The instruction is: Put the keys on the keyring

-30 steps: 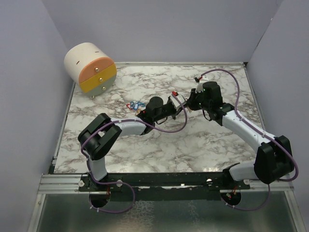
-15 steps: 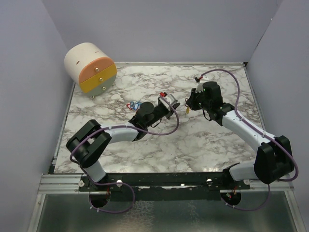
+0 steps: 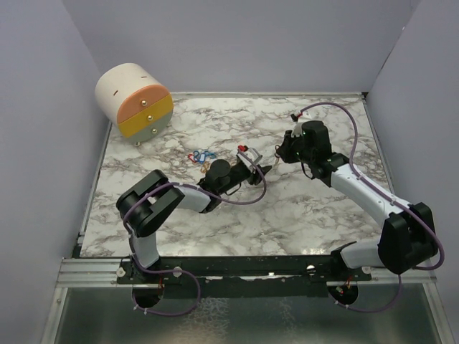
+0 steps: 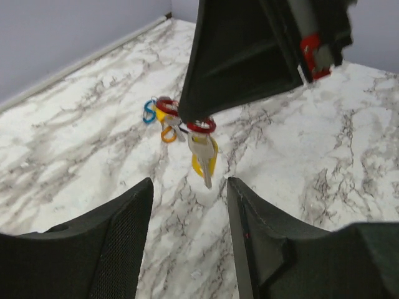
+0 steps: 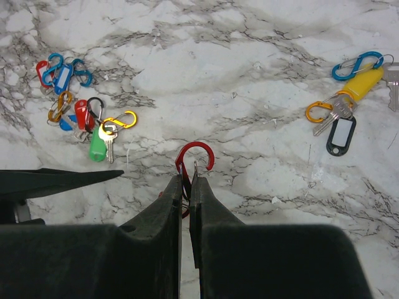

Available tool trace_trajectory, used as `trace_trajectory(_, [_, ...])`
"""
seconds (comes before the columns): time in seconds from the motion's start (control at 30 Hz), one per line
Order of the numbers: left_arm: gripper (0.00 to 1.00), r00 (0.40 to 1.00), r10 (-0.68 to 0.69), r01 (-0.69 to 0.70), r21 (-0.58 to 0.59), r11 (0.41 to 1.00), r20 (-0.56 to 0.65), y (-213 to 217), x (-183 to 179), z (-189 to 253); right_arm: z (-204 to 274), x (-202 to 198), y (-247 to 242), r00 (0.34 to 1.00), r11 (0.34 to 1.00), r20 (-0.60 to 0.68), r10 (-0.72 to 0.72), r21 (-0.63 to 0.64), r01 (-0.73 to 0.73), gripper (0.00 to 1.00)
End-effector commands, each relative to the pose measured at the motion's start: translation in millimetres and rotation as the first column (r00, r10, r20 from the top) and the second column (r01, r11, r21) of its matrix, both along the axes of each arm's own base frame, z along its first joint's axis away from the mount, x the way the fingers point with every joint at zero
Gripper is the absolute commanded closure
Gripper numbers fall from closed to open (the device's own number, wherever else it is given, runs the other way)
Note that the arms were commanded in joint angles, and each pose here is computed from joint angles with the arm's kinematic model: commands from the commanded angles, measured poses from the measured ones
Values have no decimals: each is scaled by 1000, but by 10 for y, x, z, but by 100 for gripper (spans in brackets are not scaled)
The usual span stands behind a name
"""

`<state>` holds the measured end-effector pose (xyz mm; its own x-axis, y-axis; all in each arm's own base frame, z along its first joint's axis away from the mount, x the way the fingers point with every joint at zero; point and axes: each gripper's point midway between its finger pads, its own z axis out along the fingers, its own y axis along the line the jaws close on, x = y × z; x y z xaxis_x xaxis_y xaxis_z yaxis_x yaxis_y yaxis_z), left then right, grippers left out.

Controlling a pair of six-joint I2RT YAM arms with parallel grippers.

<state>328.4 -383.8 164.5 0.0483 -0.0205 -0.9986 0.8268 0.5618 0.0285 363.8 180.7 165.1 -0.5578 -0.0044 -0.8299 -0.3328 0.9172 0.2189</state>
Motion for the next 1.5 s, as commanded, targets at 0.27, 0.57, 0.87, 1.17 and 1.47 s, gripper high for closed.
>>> trace_trajectory(0.27, [1,983,4,39,-230,972,183,94,-159,12,259,4,57,998,998,58,-6,62,2,99])
trace_trajectory(0.57, [1,969,118,-61,-256,965,217,-10,48,80,298,-6,118,998,995,57,3,103,-9,99])
trace_trajectory(0.87, [4,953,202,-133,-285,949,226,-129,189,117,388,-57,206,998,984,58,21,175,-31,99])
trace_trajectory(1.17, [8,944,233,-148,-328,933,236,-207,310,234,418,-100,201,997,984,66,33,173,-44,99])
trace_trajectory(1.47, [32,946,208,-112,-355,928,247,-305,319,320,404,-103,198,997,984,65,34,171,-45,99])
